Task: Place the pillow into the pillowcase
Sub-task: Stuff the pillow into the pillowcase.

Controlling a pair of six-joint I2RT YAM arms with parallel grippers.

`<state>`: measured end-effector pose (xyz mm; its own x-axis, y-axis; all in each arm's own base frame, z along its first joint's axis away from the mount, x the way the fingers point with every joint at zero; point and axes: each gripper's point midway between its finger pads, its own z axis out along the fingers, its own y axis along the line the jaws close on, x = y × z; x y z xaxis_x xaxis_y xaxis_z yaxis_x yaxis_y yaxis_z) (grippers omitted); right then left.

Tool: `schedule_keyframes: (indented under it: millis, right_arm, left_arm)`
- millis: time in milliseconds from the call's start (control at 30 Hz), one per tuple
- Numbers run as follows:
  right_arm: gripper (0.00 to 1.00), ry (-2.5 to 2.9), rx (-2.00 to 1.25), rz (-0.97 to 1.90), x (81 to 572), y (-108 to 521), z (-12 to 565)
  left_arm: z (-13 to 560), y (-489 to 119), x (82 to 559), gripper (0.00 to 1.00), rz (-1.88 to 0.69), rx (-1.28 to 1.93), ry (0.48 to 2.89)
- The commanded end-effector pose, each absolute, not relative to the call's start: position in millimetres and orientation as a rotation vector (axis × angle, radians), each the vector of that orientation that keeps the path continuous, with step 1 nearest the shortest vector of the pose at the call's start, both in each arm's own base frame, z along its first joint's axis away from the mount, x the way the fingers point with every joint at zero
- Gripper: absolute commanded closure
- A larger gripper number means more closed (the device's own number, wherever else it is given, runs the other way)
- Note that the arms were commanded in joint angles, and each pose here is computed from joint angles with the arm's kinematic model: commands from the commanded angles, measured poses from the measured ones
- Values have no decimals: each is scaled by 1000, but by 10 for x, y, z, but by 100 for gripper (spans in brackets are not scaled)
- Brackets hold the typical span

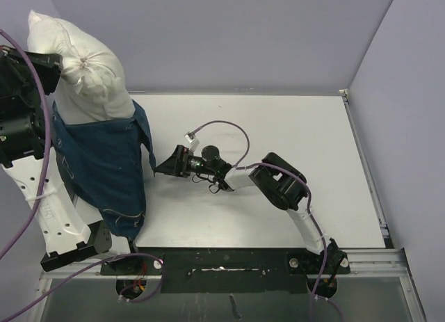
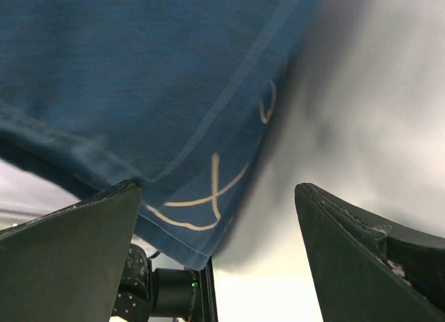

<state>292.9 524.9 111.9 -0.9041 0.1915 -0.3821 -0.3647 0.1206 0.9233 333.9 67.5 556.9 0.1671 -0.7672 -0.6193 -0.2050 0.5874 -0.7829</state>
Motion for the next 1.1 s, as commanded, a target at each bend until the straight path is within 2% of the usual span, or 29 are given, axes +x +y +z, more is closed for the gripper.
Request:
schedule_keyframes:
  millis: [0,133,233,333,500,600,633,667,700,800,833,967,1067]
  right_arm:
    - [2,1760,-488,1810,2684,5392,1860]
    - [2,1775,-483,1766,2781,5313,1768]
    - [2,1742,-566,1774,2679,5403,1911]
    - [2,1829,-673,1631,2654,5567,1803]
    - [2,1902,-623,1261,3493,5425,1626]
    - [0,1830,-631,1102,4005,5257,1719]
    - [2,1792,-637,1057,4150,5200,1797]
    - [10,1746,-657,1006,4279,5144,1885]
    - [23,1704,-677,962,4406,5069,1977]
    - [87,1621,-718,860,4779,4733,2244]
    - [98,1611,-721,835,4942,4541,2326]
    - [100,1525,-835,856,5163,3949,2750]
    - [100,1356,-986,860,5037,3620,3219]
  left_arm:
    - [6087,678,3246,100,-567,-861,1172]
    - [5983,638,3361,100,-612,-871,1199]
    - [5951,600,3411,100,-635,-868,1204]
    - [5942,520,3458,100,-661,-855,1216]
    - [5936,355,3473,100,-680,-828,1251]
    - [5883,259,3484,100,-697,-821,1275]
    - [5849,224,3499,100,-706,-820,1285]
    - [5813,191,3521,100,-711,-818,1296]
    - [5765,154,3554,100,-713,-813,1312]
    - [5599,16,3694,100,-714,-777,1388]
    - [5546,-45,3754,100,-708,-751,1420]
    - [5079,-463,4123,100,-670,-611,1624]
    - [4588,-882,4468,100,-602,-446,1796]
